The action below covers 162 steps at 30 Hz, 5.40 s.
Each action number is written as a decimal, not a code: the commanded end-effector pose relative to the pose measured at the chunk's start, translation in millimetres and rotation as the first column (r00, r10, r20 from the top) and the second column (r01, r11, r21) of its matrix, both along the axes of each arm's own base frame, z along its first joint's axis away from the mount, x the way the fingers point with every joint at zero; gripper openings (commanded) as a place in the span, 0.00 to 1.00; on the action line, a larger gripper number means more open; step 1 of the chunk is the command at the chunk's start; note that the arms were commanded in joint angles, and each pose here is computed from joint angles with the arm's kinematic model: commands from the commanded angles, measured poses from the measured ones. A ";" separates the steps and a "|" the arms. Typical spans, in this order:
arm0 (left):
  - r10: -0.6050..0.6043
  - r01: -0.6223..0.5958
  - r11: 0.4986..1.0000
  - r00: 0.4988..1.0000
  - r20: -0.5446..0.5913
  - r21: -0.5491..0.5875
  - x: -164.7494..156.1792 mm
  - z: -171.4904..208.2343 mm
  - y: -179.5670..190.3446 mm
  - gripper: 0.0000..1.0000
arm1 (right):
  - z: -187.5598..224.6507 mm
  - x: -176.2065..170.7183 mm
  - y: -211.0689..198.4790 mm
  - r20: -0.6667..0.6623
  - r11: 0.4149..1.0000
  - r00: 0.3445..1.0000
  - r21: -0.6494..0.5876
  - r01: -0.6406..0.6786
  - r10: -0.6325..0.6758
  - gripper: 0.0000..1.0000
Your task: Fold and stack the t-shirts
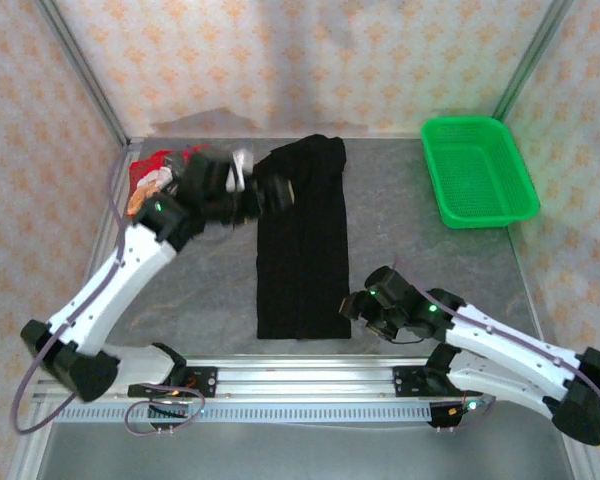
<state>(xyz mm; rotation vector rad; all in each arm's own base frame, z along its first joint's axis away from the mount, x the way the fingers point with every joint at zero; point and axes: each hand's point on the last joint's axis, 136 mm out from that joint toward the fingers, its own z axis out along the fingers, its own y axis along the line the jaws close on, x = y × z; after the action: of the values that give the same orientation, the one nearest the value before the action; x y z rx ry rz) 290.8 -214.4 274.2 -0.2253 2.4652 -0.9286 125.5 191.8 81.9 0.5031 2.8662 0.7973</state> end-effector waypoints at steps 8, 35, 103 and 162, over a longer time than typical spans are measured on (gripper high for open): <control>0.179 -0.121 0.974 0.930 -0.323 0.191 -105.0 -179.8 39.1 0.73 | -35.5 1.0 27.2 -0.048 0.990 0.989 0.016 -0.142 0.143 0.65; 0.124 -0.043 0.982 0.879 -0.461 0.182 -141.1 -267.1 1.2 0.30 | -80.0 12.6 33.3 -0.121 0.988 0.985 -0.086 -0.131 0.120 0.41; 0.242 -0.196 0.961 0.937 -0.251 0.196 41.1 -110.0 48.2 0.00 | 64.0 224.0 11.1 -0.049 0.998 0.999 -0.051 -0.028 0.025 0.00; 0.285 -0.298 0.954 0.889 -0.358 0.019 -1.7 -222.9 41.4 0.65 | -45.4 144.5 14.9 -0.107 0.983 0.990 0.147 0.112 -0.097 0.48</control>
<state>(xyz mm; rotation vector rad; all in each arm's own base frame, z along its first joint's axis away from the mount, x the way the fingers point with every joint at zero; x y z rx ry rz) 262.3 -163.1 35.5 -0.8715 2.7163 -0.8156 250.7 202.2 31.2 0.7523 2.9058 1.0116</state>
